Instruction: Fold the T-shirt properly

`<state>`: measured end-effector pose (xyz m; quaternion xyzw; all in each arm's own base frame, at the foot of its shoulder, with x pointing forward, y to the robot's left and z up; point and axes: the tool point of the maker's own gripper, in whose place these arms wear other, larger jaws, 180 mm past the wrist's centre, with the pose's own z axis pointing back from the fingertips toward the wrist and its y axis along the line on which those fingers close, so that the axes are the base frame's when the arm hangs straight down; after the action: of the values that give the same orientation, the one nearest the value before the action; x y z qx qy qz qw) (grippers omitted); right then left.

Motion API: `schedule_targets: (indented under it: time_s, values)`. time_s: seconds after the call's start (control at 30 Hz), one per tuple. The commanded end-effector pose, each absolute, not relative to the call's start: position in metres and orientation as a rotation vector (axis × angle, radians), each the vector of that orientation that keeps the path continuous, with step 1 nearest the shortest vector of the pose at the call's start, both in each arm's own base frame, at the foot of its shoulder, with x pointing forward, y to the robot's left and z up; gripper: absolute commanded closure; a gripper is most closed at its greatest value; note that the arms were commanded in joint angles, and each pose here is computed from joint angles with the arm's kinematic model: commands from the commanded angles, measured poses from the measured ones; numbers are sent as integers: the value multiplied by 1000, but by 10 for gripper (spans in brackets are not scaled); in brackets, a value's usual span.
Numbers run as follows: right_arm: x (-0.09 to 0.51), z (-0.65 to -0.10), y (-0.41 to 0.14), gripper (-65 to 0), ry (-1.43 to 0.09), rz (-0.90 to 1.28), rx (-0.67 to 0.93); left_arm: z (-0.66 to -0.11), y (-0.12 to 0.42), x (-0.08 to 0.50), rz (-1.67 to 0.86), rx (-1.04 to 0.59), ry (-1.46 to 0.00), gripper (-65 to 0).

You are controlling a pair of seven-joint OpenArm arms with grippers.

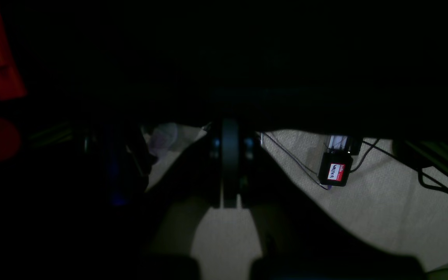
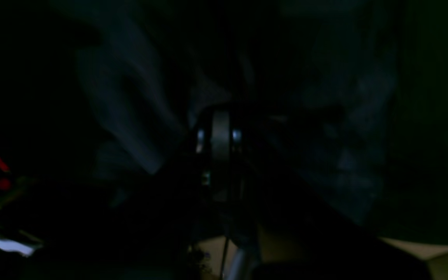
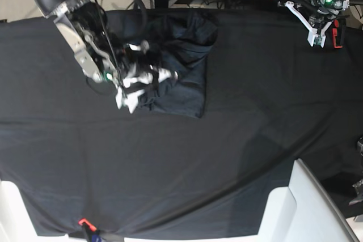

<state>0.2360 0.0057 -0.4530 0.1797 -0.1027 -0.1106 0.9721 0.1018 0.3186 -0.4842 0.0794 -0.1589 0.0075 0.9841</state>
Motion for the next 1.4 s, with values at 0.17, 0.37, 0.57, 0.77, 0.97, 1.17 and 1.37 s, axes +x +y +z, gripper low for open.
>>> schedule_targets:
  time_s: [0.17, 0.37, 0.57, 0.77, 0.97, 1.17, 1.37]
  values:
    - [265, -439, 19, 0, -247, -223, 396, -476, 325, 110, 1, 176, -352, 0]
    - [281, -449, 30, 0, -235, -192, 393, -476, 325, 110, 2, 177, -353, 0]
    - [303, -448, 38, 0, -248, -128, 406, -475, 330, 109, -4, 187, -349, 0]
    - [331, -438, 34, 0, -310, -132, 391, -475, 331, 109, -2, 188, -348, 0]
    - [357, -409, 41, 0, -414, -82, 429, -475, 332, 109, -2, 189, -347, 0]
    - [302, -380, 32, 0, -224, -228, 503, -471, 336, 111, -12, 199, -352, 0]
    - [241, -413, 23, 0, -130, -305, 515, -469, 337, 114, -19, 204, -358, 0]
